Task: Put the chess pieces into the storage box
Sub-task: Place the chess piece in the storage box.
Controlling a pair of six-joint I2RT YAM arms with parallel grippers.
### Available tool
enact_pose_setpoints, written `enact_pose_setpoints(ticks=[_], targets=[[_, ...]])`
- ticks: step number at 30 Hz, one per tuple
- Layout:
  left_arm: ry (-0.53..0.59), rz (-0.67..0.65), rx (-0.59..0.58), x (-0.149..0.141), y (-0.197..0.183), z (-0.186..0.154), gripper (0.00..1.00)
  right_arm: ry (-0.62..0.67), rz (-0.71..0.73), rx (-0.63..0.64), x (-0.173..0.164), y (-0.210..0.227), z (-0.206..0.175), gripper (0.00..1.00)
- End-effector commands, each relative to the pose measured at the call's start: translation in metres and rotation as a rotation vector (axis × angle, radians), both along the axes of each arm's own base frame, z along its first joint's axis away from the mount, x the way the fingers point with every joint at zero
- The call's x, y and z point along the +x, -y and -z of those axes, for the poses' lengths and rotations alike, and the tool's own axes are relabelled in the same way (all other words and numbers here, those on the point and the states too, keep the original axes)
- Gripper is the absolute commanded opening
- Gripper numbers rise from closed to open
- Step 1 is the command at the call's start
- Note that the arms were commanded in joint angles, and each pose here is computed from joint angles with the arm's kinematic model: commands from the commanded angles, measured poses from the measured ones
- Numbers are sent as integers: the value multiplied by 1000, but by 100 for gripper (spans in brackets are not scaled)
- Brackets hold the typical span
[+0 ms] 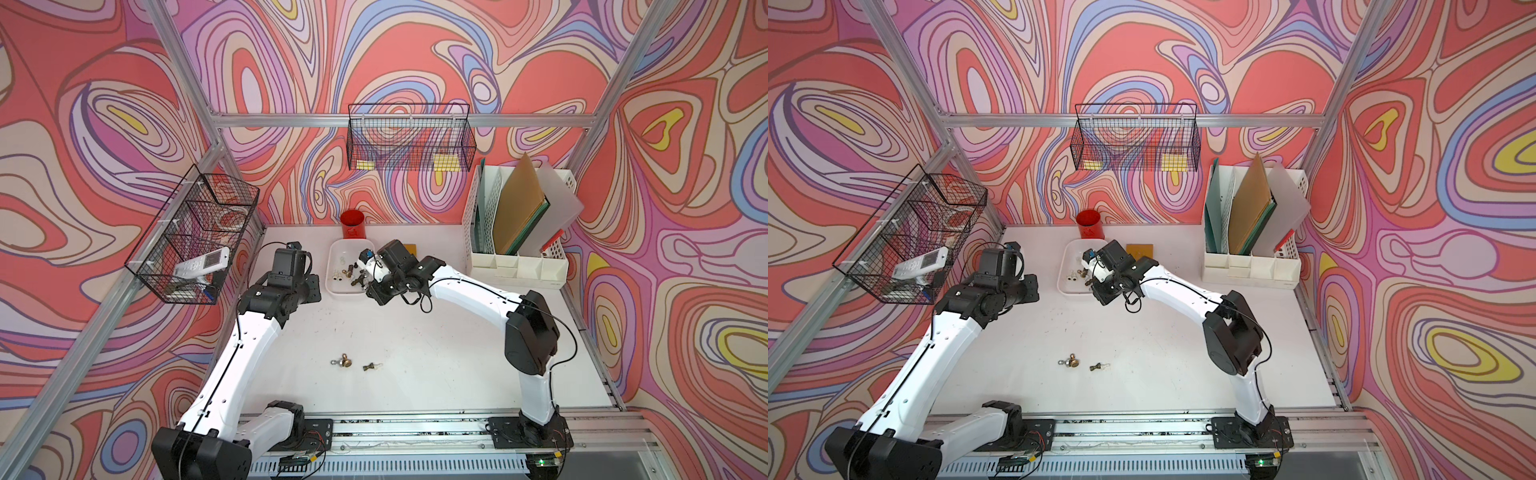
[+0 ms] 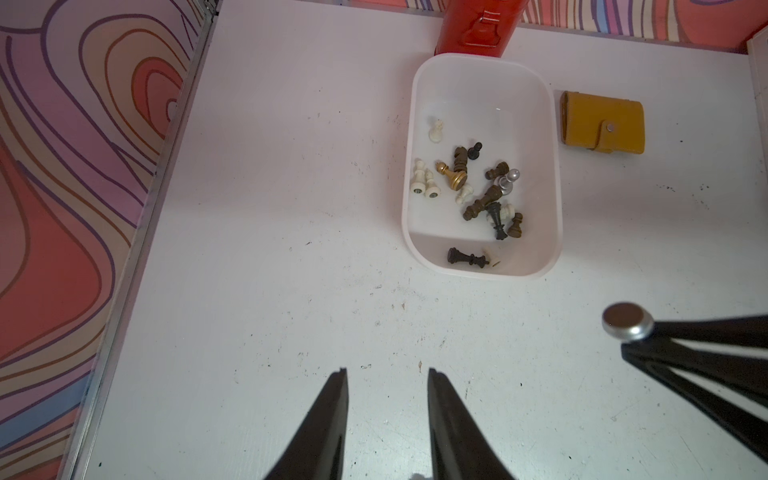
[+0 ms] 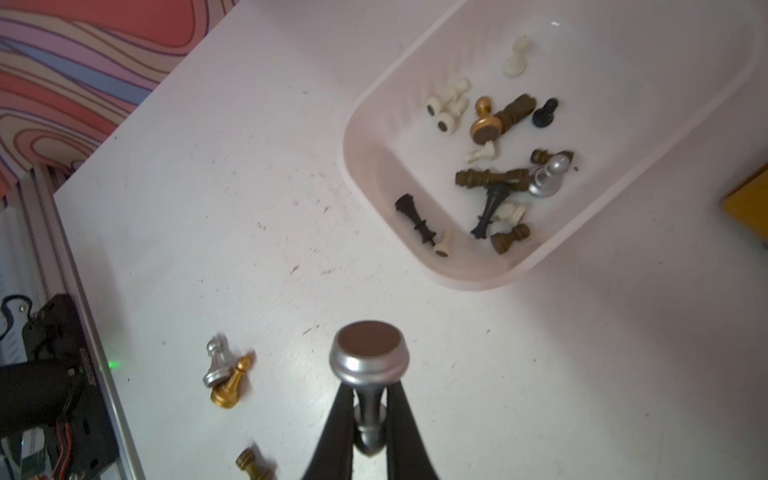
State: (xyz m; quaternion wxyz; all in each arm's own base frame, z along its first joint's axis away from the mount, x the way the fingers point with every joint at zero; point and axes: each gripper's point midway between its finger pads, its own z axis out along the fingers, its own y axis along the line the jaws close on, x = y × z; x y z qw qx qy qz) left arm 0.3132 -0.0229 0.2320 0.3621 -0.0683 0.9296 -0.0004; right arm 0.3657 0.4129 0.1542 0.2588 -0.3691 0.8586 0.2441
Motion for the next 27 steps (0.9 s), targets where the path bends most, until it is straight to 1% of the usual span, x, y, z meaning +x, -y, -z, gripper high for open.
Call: enact_pose_setpoints(ticks=[1, 4, 8, 11, 13, 14, 18, 21, 24, 27], targets=[[23, -12, -12, 1, -3, -2, 37, -58, 53, -1, 34, -1, 19, 0], [16, -6, -28, 2, 0, 0, 37, -36, 59, -3, 67, -14, 28, 1], [6, 3, -43, 3, 3, 3, 37, 18, 54, 4, 94, -29, 37, 3], [2, 4, -45, 3, 3, 4, 37, 46, 62, 24, 107, -33, 42, 9], [4, 5, -47, 3, 3, 4, 37, 64, 76, 35, 112, -33, 38, 18], [1, 8, -48, 3, 4, 5, 37, 71, 78, 43, 112, -34, 33, 22], [-14, 16, -52, 3, 5, 9, 37, 100, 76, 94, 106, -32, -2, 24], [-26, 3, -66, 2, 6, 14, 37, 124, 69, 135, 96, -26, -32, 25], [-76, -7, -118, -8, 12, 27, 37, 137, 59, 191, 76, -18, -63, 24], [-151, -8, -177, -26, 21, 42, 36, 127, 21, 260, 46, -9, -78, 24]])
